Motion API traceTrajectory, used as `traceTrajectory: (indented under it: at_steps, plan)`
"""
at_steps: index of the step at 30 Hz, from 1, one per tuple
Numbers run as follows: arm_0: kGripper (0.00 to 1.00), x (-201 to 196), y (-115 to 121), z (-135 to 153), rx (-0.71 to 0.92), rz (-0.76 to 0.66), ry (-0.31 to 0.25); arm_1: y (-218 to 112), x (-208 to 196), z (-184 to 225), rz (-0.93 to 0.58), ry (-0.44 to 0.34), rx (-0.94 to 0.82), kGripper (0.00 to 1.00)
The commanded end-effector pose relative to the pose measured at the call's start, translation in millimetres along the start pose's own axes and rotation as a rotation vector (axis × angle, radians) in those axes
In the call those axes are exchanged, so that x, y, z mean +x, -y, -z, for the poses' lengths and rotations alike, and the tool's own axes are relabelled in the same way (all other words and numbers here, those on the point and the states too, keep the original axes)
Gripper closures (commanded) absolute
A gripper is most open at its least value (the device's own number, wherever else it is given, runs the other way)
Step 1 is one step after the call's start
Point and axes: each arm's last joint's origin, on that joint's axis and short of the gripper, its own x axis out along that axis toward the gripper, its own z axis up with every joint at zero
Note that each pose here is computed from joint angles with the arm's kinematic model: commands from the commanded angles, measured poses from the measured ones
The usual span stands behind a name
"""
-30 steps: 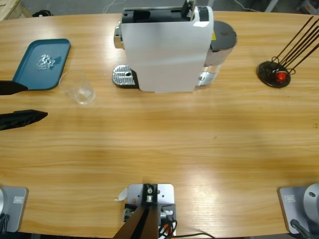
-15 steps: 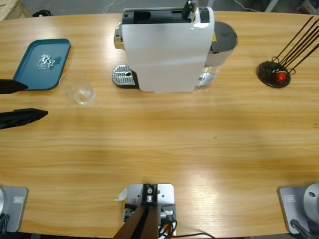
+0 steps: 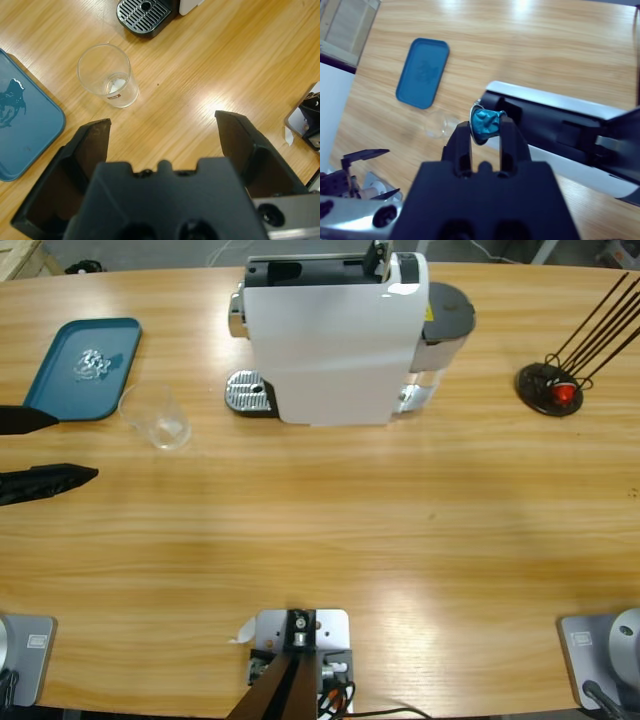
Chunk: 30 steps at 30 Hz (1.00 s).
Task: Pour coffee
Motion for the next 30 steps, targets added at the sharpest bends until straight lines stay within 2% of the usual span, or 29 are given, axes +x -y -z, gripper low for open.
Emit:
traceTrajectory:
  at_steps: [1,11,19,25,30]
  plan:
    - [0.092,6,1,9,-0.015,0.016,-0.024,-34,34,17,0.087,-0.031,-0.019,0.915]
    - [0.092,6,2,12,-0.015,0.017,-0.026,-30,51,28,0.216,-0.027,0.147,0.915]
    - [0.092,7,2,17,-0.014,0.016,-0.024,-30,62,31,0.233,-0.033,0.225,0.913]
    - [0.092,5,2,18,-0.014,0.016,-0.018,-31,59,27,0.222,-0.006,0.237,0.914]
    - [0.092,6,2,18,-0.015,0.016,-0.020,-31,66,28,0.215,-0.020,0.244,0.912]
